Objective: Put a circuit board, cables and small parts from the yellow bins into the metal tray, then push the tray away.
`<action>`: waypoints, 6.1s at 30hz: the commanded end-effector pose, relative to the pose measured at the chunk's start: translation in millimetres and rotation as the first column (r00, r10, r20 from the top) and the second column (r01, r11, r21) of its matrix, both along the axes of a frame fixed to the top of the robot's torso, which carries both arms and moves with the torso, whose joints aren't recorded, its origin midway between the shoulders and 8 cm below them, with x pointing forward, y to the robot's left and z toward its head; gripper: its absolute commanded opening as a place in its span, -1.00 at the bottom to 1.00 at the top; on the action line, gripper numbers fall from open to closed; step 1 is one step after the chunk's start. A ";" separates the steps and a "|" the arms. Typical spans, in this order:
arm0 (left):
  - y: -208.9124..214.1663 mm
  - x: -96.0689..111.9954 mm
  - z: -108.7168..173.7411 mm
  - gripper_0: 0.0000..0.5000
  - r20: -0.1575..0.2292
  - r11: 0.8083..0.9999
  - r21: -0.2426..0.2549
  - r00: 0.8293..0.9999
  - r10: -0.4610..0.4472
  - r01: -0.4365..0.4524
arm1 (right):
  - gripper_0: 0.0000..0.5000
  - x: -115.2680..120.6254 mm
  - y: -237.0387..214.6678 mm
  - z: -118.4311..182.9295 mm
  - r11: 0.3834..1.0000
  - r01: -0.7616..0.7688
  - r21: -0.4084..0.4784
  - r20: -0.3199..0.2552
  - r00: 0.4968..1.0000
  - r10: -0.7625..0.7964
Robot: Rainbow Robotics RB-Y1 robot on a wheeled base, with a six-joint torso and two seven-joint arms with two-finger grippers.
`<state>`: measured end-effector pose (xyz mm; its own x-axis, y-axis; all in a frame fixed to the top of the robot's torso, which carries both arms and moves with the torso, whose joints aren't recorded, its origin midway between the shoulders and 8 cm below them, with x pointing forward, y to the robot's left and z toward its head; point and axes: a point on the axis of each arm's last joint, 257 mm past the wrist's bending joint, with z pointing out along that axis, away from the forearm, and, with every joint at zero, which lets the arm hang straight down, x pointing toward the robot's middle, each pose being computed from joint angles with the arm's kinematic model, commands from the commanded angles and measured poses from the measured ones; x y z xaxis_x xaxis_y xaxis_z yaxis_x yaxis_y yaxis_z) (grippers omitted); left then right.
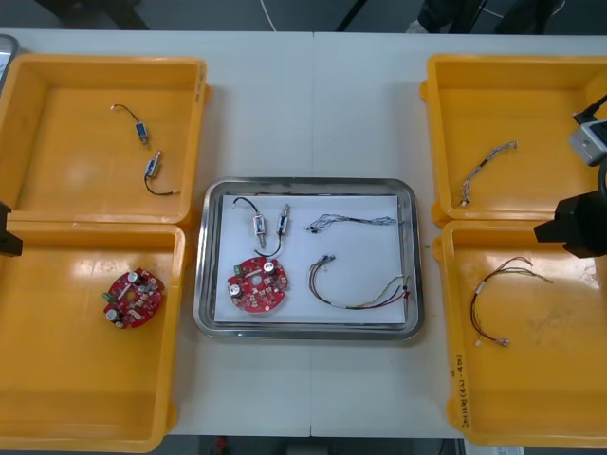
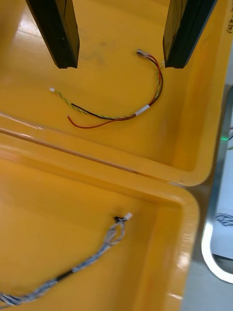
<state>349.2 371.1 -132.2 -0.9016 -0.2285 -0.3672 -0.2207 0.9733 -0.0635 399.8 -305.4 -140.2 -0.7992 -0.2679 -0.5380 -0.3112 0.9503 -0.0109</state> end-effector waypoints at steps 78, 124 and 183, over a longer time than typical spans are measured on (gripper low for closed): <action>23.2 31.8 10.4 0.77 0.143 0.995 0.053 0.986 -0.086 0.079 | 1.00 -52.1 329.3 -137.1 0.286 -0.832 -0.476 -0.330 0.470 0.818; 23.2 31.8 10.4 0.77 0.143 0.995 0.053 0.986 -0.086 0.079 | 1.00 -52.4 324.4 -169.3 0.221 -0.814 -0.537 -0.356 0.456 0.816; 23.2 31.8 10.4 0.77 0.143 0.995 0.053 0.986 -0.086 0.079 | -1.00 37.4 314.3 -100.8 0.213 -0.677 -0.705 -0.295 0.552 0.780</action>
